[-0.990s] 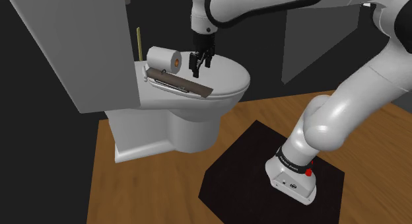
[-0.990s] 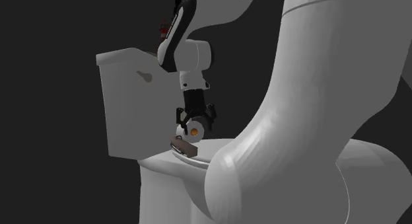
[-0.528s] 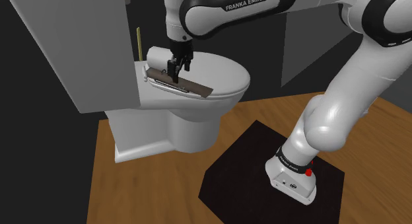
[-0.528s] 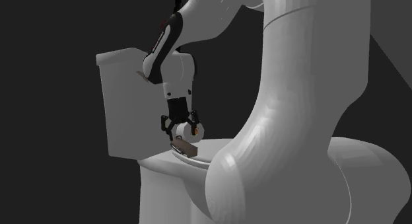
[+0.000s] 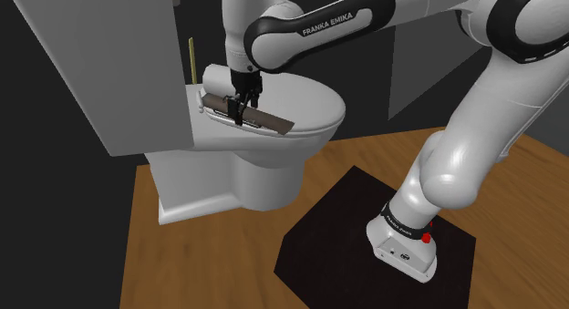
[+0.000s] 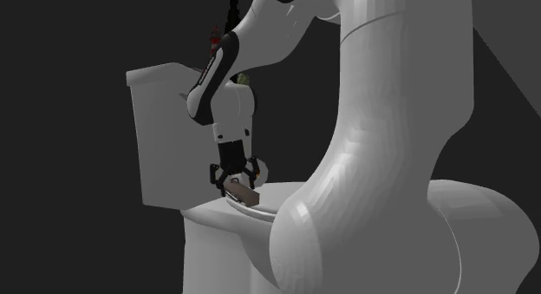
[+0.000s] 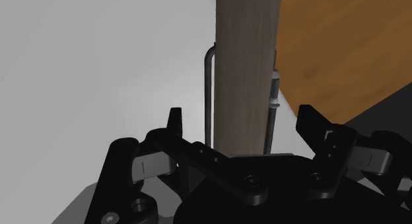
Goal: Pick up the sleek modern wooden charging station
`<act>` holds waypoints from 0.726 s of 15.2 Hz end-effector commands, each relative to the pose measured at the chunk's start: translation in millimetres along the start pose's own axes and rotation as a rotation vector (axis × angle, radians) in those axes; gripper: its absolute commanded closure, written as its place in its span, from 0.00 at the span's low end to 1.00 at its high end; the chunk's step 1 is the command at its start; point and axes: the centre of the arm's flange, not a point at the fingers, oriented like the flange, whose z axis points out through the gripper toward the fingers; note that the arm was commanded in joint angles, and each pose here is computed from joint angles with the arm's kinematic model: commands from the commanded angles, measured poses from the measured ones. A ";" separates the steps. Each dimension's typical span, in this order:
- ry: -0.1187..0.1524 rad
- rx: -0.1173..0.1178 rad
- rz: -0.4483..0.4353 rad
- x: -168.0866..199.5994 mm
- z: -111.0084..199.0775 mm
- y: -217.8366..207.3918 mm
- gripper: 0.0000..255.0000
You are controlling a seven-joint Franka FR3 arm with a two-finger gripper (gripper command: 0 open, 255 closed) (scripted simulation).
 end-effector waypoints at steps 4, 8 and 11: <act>0.001 0.000 0.000 0.1 2.1 0.0 1.00; 0.001 0.000 0.000 0.1 2.1 0.0 1.00; 0.001 0.000 0.000 -0.1 2.0 0.1 1.00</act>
